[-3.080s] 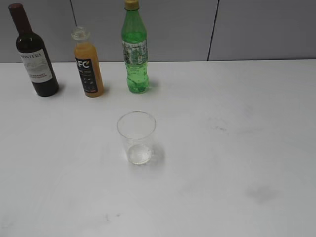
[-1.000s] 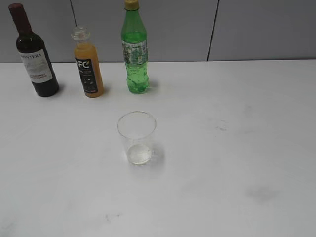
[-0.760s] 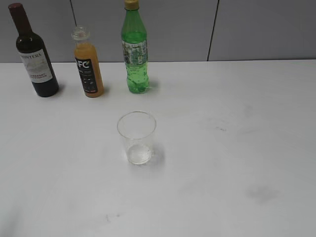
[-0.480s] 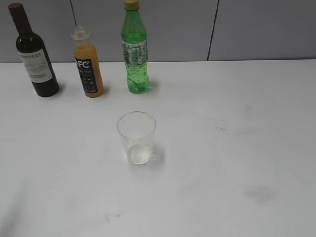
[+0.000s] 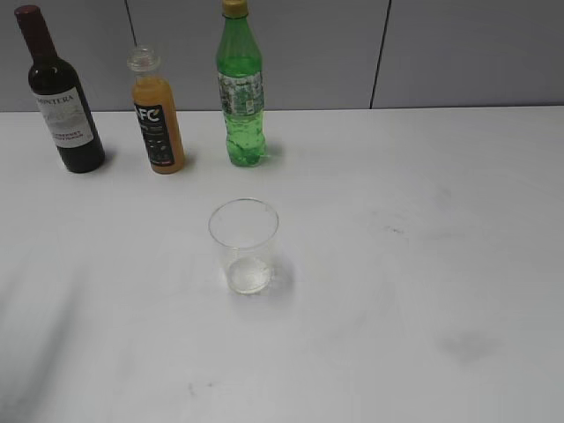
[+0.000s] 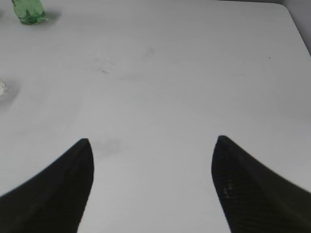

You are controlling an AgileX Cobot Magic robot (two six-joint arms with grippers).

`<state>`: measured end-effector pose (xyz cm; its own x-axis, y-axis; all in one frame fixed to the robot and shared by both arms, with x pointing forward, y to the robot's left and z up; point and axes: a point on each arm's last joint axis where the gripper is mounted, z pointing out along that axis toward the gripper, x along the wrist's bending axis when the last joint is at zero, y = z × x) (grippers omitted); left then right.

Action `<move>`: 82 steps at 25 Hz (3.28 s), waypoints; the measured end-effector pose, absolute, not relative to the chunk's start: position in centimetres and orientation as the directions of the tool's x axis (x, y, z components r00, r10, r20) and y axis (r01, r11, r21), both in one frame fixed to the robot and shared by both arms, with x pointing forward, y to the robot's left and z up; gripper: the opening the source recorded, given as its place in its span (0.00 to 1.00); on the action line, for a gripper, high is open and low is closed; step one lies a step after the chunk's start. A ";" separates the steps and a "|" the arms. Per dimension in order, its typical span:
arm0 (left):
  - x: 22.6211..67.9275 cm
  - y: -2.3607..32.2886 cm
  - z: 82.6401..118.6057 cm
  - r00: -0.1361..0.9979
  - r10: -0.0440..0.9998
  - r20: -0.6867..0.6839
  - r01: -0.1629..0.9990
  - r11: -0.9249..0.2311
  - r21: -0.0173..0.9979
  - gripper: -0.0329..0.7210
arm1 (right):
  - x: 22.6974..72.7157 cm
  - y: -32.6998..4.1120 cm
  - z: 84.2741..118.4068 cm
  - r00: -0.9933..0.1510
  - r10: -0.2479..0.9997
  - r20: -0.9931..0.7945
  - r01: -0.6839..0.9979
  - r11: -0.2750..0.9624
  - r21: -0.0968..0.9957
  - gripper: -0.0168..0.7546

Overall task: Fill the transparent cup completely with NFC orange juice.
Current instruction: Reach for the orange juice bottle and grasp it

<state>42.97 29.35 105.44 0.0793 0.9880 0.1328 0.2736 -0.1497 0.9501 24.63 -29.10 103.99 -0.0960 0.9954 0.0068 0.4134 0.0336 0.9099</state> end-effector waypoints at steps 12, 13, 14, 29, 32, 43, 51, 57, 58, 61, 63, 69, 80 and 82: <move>48.8 29.0 101.5 0.060 0.997 0.051 0.196 -0.062 0.979 0.86 | 24.6 -29.1 104.0 -0.096 0.995 0.007 0.413 0.034 0.910 0.78; 49.2 28.9 101.1 0.075 0.995 0.060 0.190 -0.074 0.979 0.86 | 24.6 -29.1 104.0 -0.096 0.995 0.007 0.413 0.034 0.910 0.78; 49.5 28.7 100.9 0.091 0.993 0.069 0.171 -0.084 0.982 0.86 | 24.6 -29.1 104.0 -0.096 0.995 0.008 0.413 0.033 0.910 0.78; 54.5 25.9 95.3 0.382 0.912 0.148 0.049 -0.180 0.982 0.84 | 24.6 -29.1 104.0 -0.097 0.995 0.009 0.413 0.032 0.910 0.78; 56.0 25.4 94.4 0.421 0.897 0.135 0.059 -0.176 0.983 0.84 | 24.6 -29.1 104.0 -0.098 0.995 0.010 0.413 0.032 0.910 0.78; 61.0 24.1 90.8 0.481 0.871 0.097 0.090 -0.159 0.983 0.84 | 24.6 -29.1 104.0 -0.098 0.995 0.010 0.413 0.032 0.910 0.78; 63.4 23.7 88.1 0.467 0.880 0.082 0.146 -0.168 0.975 0.84 | 24.6 -29.1 104.0 -0.098 0.995 0.010 0.413 0.032 0.910 0.78; 65.0 23.0 87.2 0.472 0.877 0.087 0.154 -0.180 0.972 0.88 | 24.6 -29.1 104.0 -0.098 0.995 0.010 0.413 0.032 0.910 0.78; 65.1 22.8 87.0 0.477 0.875 0.088 0.156 -0.182 0.971 0.90 | 24.6 -29.1 104.0 -0.098 0.995 0.010 0.413 0.032 0.910 0.78; 65.5 22.2 86.3 0.485 0.870 0.085 0.162 -0.185 0.969 0.92 | 24.6 -29.1 104.0 -0.098 0.995 0.008 0.413 0.033 0.910 0.78; 65.9 22.0 86.0 0.486 0.870 0.085 0.162 -0.185 0.969 0.92 | 24.6 -29.1 104.0 -0.098 0.995 0.008 0.413 0.033 0.910 0.78; 67.6 21.1 85.2 0.473 0.878 0.077 0.154 -0.168 0.974 0.92 | 24.6 -29.1 104.0 -0.098 0.995 0.008 0.413 0.033 0.910 0.78; 69.6 20.3 84.4 0.426 0.904 0.034 0.155 -0.109 0.982 0.91 | 24.6 -29.1 104.0 -0.098 0.995 0.008 0.413 0.033 0.910 0.78; 69.6 20.4 84.5 0.416 0.909 0.027 0.157 -0.101 0.982 0.89 | 24.6 -29.1 104.0 -0.098 0.995 0.008 0.413 0.033 0.910 0.78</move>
